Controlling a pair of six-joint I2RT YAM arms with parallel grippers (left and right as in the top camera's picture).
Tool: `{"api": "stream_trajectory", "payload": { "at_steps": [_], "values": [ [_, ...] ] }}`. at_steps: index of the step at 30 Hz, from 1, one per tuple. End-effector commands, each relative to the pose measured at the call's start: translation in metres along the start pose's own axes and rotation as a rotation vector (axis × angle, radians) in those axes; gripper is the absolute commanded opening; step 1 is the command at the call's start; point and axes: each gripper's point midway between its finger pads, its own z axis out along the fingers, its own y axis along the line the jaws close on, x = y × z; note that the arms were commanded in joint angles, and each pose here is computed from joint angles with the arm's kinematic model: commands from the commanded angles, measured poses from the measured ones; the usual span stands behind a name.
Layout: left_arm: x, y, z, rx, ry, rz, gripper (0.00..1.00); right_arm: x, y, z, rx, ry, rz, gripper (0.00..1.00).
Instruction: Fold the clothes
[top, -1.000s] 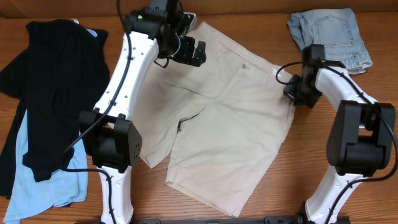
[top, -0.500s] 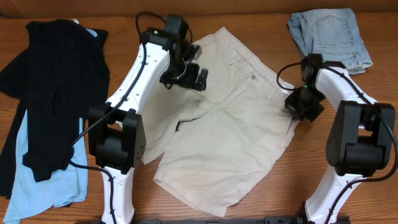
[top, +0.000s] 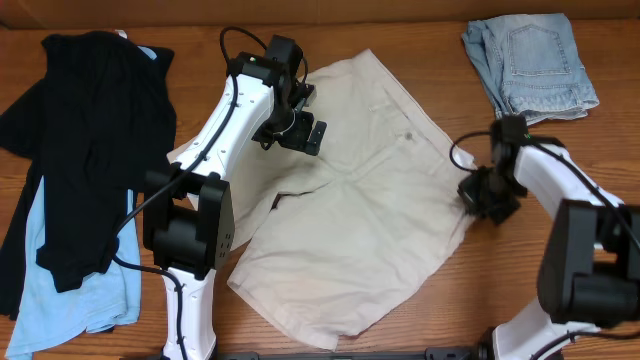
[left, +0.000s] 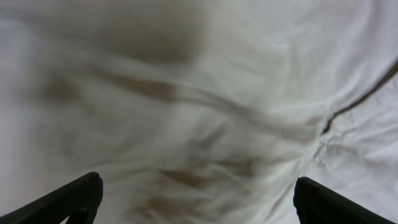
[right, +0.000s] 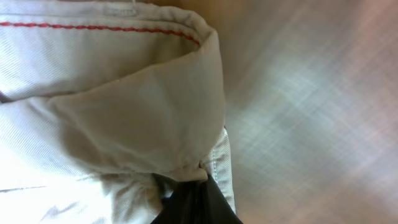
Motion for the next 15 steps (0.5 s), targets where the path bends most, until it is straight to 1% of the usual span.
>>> {"api": "stream_trajectory", "payload": {
  "at_steps": [1,8,13,15],
  "values": [
    [-0.002,0.000,-0.001,-0.012,-0.012,-0.008,1.00,0.016,-0.033,0.008,0.048,0.041,0.074,0.06],
    [0.000,0.000,-0.001,-0.012,-0.006,-0.009,1.00,0.016,-0.031,-0.040,-0.068,-0.056,0.094,0.06],
    [0.000,0.000,-0.001,-0.012,-0.005,-0.010,1.00,0.022,-0.044,-0.069,-0.084,-0.125,0.093,0.07],
    [0.000,0.000,-0.001,-0.012,-0.005,-0.010,1.00,0.023,-0.049,-0.079,-0.088,-0.155,0.093,0.10]
  ]
}}
